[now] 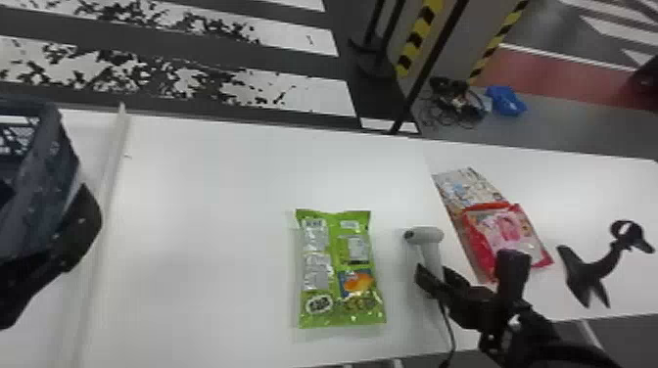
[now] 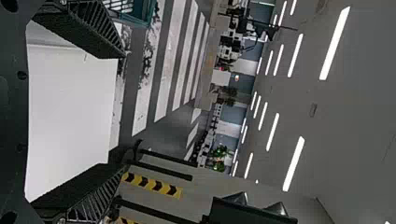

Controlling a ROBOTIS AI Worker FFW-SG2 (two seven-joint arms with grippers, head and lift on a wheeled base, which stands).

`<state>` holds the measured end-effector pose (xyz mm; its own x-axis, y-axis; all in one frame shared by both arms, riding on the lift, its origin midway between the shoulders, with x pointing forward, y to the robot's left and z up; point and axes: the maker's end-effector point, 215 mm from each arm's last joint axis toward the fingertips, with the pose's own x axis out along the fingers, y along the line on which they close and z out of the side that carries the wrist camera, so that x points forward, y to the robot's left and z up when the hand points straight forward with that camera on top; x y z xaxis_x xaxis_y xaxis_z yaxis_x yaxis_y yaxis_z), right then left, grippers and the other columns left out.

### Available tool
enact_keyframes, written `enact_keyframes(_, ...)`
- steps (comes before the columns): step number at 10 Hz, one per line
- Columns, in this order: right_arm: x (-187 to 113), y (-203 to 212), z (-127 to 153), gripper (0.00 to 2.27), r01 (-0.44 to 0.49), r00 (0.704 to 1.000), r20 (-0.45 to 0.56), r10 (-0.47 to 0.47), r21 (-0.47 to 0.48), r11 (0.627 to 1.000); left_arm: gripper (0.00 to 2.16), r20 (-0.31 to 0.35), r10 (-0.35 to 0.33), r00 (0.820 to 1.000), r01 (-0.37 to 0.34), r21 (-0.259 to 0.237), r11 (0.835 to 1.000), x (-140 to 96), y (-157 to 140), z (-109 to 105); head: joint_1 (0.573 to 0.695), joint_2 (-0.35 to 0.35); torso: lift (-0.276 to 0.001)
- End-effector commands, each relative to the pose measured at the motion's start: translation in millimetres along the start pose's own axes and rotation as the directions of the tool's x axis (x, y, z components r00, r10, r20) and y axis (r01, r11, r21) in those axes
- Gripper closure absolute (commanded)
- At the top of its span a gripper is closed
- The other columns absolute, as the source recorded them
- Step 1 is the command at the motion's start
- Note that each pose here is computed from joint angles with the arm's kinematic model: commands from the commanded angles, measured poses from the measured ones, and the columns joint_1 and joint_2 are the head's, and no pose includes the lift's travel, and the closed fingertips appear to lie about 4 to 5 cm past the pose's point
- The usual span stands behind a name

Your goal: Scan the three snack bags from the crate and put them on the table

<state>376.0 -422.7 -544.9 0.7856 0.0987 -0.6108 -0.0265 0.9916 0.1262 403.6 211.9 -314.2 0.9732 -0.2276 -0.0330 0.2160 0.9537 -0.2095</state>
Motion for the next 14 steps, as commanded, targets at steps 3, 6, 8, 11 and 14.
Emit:
enact_keyframes(3, -5, 5, -1, 1.96, -0.003, 1.0, 0.012, 0.003, 0.025, 1.0, 0.03, 0.0, -0.001, 1.0, 0.001, 0.0, 1.0, -2, -1, 1, 0.695, -0.298, -0.094)
enact_keyframes(6, -47, 43, 36, 1.96, -0.039, 0.995, 0.097, 0.036, 0.036, 0.999, 0.03, 0.0, -0.012, 1.0, 0.012, 0.002, 1.0, -3, -4, 2, 0.695, -0.296, -0.094)
enact_keyframes(8, -75, 85, 64, 1.96, -0.038, 0.994, 0.106, 0.038, -0.002, 0.999, 0.03, 0.01, -0.02, 1.0, 0.02, 0.001, 1.0, -2, -8, 7, 0.695, -0.264, -0.094)
enact_keyframes(11, -85, 155, 79, 1.96, -0.114, 0.99, 0.083, 0.114, -0.008, 0.993, 0.03, 0.009, -0.021, 1.0, 0.021, -0.003, 1.0, -4, -9, 7, 0.695, -0.196, -0.094)
enact_keyframes(14, -68, 223, 72, 1.96, -0.142, 0.988, 0.05, 0.146, -0.075, 0.987, 0.03, 0.009, -0.04, 0.999, 0.04, 0.0, 0.999, -5, -12, 9, 0.695, -0.075, -0.094)
